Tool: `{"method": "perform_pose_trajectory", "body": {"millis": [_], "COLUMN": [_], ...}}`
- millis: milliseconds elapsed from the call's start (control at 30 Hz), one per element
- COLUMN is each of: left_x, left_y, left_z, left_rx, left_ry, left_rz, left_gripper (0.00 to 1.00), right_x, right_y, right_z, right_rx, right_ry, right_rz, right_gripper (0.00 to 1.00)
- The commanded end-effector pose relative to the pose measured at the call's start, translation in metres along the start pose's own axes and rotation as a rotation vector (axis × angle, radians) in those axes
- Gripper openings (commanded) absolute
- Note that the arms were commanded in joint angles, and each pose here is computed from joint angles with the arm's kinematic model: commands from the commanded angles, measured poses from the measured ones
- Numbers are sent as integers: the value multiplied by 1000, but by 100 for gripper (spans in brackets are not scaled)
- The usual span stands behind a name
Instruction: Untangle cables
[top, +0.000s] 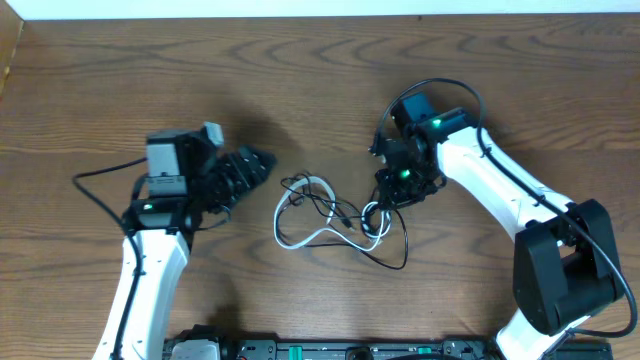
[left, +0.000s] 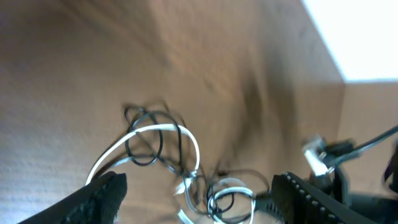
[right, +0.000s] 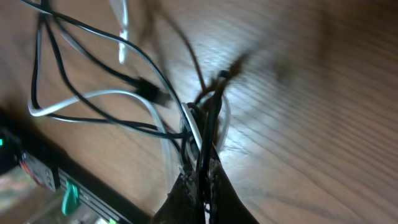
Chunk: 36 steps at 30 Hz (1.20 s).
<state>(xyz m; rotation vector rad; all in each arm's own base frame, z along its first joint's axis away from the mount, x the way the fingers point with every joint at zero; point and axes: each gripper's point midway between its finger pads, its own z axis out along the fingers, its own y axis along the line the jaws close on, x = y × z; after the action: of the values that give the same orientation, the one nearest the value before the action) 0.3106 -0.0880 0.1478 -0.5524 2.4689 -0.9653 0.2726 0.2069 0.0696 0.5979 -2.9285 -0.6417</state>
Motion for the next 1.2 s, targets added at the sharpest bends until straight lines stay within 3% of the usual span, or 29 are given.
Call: {"method": "perform_pose_trajectory", "body": {"millis": [0,433,633,833,1067,1133,1167], "left_x": [19,104,125,134,109,99,95], "left_y": [-10,-33,-15,5,-13,-24,-29], "left_z": [10,55,76,95,125,129,130], "left_rx": [9,1,-88,-170,-51,-3,18], "left_ry": [80,358,452,496,398,360,343], "left_rz": [43,179,65,-72,-12,13,26], "left_gripper": [80,68,65,65,65,51,34], "right_x": [0,-19,-27,-28,-26,-24,-23], "right_y": [14,25,33,33,33,32,32], "right_z": [-1,-2,-4,-4,-4,-4,-4], "right_rx": [-43,-100,-146,-147,-147,-145,-145], "right_ry": [-2,-74,-104,-107,-100,-91,-88], "right_rz": [-100,-25,-13,-4,-1,4,6], "right_gripper": [1,1,1,1,1,1,1]}}
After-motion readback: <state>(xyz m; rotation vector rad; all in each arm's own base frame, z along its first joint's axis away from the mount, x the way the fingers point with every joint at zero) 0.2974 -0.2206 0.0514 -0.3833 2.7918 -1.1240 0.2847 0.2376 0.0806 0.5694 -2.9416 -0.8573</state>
